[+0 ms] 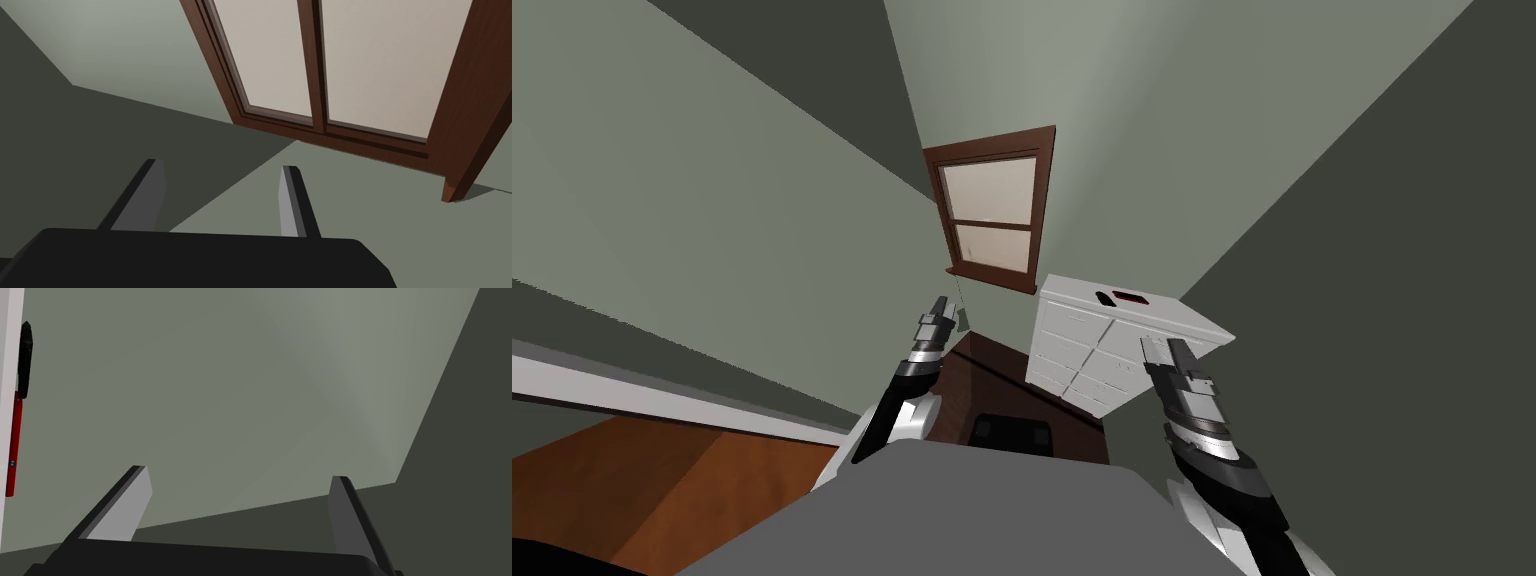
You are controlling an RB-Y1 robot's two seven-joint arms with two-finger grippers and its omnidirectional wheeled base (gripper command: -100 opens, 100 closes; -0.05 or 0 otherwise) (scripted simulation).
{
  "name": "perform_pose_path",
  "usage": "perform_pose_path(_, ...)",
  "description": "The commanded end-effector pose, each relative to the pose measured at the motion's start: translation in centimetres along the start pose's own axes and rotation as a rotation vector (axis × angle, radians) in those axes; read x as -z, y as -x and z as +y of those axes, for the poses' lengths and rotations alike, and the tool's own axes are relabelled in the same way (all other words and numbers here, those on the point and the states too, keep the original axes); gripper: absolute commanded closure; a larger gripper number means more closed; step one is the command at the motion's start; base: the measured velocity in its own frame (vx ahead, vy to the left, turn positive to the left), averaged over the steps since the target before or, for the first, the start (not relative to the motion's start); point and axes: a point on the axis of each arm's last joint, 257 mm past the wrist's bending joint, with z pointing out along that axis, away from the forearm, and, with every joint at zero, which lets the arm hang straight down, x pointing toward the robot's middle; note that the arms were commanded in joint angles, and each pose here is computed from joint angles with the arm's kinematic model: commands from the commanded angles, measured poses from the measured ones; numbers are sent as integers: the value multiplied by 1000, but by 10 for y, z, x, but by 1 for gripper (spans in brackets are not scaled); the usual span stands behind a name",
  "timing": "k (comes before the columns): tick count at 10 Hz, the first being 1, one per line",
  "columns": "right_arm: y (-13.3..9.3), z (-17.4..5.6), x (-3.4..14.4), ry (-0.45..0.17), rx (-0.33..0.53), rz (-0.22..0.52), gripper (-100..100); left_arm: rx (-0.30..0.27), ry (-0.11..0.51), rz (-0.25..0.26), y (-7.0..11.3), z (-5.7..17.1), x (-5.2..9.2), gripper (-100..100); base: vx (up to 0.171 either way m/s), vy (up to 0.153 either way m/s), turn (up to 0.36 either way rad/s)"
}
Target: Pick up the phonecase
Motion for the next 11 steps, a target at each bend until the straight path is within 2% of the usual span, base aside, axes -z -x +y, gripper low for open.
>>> perform_pose_path(1,4,-5,14,-28,48,46,-100,0,0,0,0,0,0,0,-149,109,127)
perform_pose_path(2,4,-8,19,-47,50,49,-100,0,0,0,0,0,0,0,-114,80,37)
perform_pose_path(4,12,-18,44,-106,115,123,-100,0,0,0,0,0,0,0,-106,115,133)
perform_pose_path(5,13,-20,49,-127,118,127,-100,0,0,0,0,0,0,0,-92,101,56)
perform_pose_path(6,18,-25,61,-154,149,168,-100,0,0,0,0,0,0,0,-53,93,124)
perform_pose_path(7,18,-27,67,-175,150,173,-100,0,0,0,0,0,0,0,-40,65,63)
perform_pose_path(8,24,-33,81,-213,180,218,-100,0,0,0,0,0,0,0,-61,74,143)
perform_pose_path(9,25,-34,86,-228,181,222,-100,0,0,0,0,0,0,0,-42,63,57)
perform_pose_path(10,32,-39,100,-268,208,270,-100,0,0,0,0,0,0,0,-23,102,130)
perform_pose_path(11,32,-40,106,-287,208,275,-100,0,0,0,0,0,0,0,-17,84,59)
